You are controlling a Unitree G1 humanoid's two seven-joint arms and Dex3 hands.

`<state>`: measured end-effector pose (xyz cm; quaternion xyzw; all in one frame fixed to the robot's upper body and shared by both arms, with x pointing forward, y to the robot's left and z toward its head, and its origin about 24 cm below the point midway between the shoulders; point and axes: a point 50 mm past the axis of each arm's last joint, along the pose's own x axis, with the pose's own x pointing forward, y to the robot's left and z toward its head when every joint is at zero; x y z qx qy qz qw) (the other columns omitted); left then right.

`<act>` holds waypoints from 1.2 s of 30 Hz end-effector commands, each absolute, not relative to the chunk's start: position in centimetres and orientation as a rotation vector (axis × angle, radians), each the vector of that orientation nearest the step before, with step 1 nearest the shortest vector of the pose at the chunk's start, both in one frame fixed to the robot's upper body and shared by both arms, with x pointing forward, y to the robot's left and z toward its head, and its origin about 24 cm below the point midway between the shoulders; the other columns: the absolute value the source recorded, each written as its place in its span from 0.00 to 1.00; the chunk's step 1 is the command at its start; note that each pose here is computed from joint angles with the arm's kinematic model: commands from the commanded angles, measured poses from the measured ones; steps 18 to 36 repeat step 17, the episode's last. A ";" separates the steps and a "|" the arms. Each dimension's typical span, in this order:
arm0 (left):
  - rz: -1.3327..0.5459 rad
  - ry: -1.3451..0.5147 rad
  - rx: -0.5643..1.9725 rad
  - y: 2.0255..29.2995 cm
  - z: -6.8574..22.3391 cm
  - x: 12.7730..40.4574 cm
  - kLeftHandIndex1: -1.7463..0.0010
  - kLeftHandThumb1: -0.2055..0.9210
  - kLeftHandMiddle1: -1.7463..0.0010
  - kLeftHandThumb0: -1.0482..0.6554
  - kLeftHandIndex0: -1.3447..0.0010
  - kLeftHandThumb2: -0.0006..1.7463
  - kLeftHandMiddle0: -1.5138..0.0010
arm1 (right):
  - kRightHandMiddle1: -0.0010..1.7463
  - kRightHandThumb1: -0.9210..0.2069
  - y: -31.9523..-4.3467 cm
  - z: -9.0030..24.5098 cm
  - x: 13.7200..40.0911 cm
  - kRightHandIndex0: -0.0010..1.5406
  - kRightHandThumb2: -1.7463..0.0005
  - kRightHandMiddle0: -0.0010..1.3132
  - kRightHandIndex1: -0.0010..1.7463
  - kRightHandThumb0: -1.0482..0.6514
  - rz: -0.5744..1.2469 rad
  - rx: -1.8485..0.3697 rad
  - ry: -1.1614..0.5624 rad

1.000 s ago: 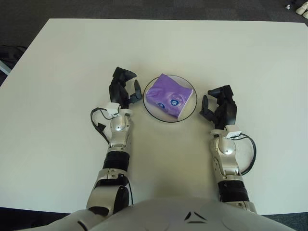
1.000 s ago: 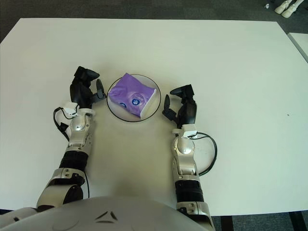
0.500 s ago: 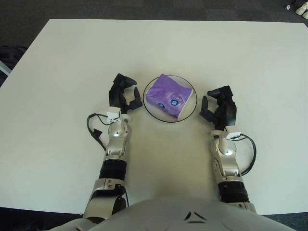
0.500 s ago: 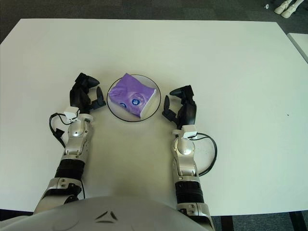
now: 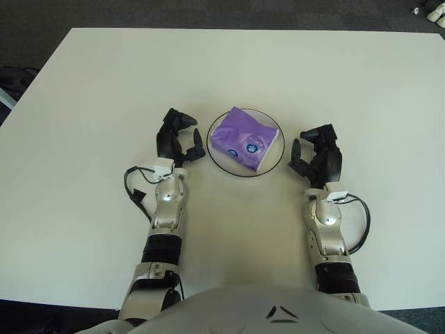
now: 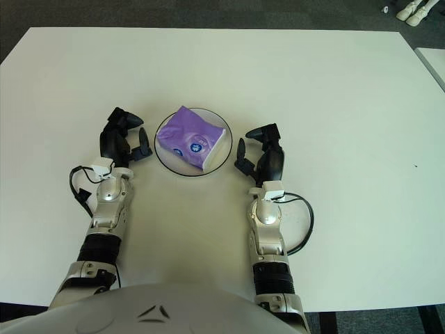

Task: Put the tissue paper into the plate.

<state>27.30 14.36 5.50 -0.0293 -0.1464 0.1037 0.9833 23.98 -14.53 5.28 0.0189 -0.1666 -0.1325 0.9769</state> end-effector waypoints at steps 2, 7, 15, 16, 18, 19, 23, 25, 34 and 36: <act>0.237 -0.127 -0.013 15.0 1.7 25.4 0.00 0.45 0.00 0.33 0.54 0.77 0.35 | 1.00 0.33 -15.0 2.1 22.6 0.41 0.41 0.33 0.81 0.38 -0.288 0.002 -0.181; 0.229 -0.129 0.002 15.3 1.1 25.0 0.00 0.45 0.00 0.33 0.54 0.77 0.33 | 1.00 0.30 -15.2 2.1 22.6 0.42 0.43 0.31 0.81 0.38 -0.275 0.001 -0.191; 0.229 -0.110 0.022 15.6 0.5 24.5 0.00 0.46 0.00 0.33 0.54 0.77 0.32 | 1.00 0.29 -15.2 2.2 22.6 0.43 0.44 0.30 0.82 0.38 -0.267 0.008 -0.193; 0.229 -0.109 0.024 15.6 0.5 24.5 0.00 0.46 0.00 0.33 0.54 0.77 0.32 | 1.00 0.29 -15.2 2.3 22.6 0.43 0.44 0.30 0.82 0.38 -0.268 0.009 -0.193; 0.230 -0.105 0.026 15.7 0.4 24.4 0.00 0.46 0.00 0.33 0.54 0.76 0.33 | 1.00 0.29 -15.2 2.3 22.6 0.43 0.44 0.30 0.82 0.38 -0.271 0.010 -0.193; 0.230 -0.105 0.026 15.7 0.4 24.4 0.00 0.46 0.00 0.33 0.54 0.76 0.33 | 1.00 0.29 -15.2 2.3 22.6 0.43 0.44 0.30 0.82 0.38 -0.271 0.010 -0.193; 0.230 -0.105 0.026 15.7 0.4 24.4 0.00 0.46 0.00 0.33 0.54 0.76 0.33 | 1.00 0.29 -15.2 2.3 22.6 0.43 0.44 0.30 0.82 0.38 -0.271 0.010 -0.193; 0.230 -0.105 0.026 15.7 0.4 24.4 0.00 0.46 0.00 0.33 0.54 0.76 0.33 | 1.00 0.29 -15.2 2.3 22.6 0.43 0.44 0.30 0.82 0.38 -0.271 0.010 -0.193; 0.230 -0.105 0.026 15.7 0.4 24.4 0.00 0.46 0.00 0.33 0.54 0.76 0.33 | 1.00 0.29 -15.2 2.3 22.6 0.43 0.44 0.30 0.82 0.38 -0.271 0.010 -0.193; 0.230 -0.105 0.026 15.7 0.4 24.4 0.00 0.46 0.00 0.33 0.54 0.76 0.33 | 1.00 0.29 -15.2 2.3 22.6 0.43 0.44 0.30 0.82 0.38 -0.271 0.010 -0.193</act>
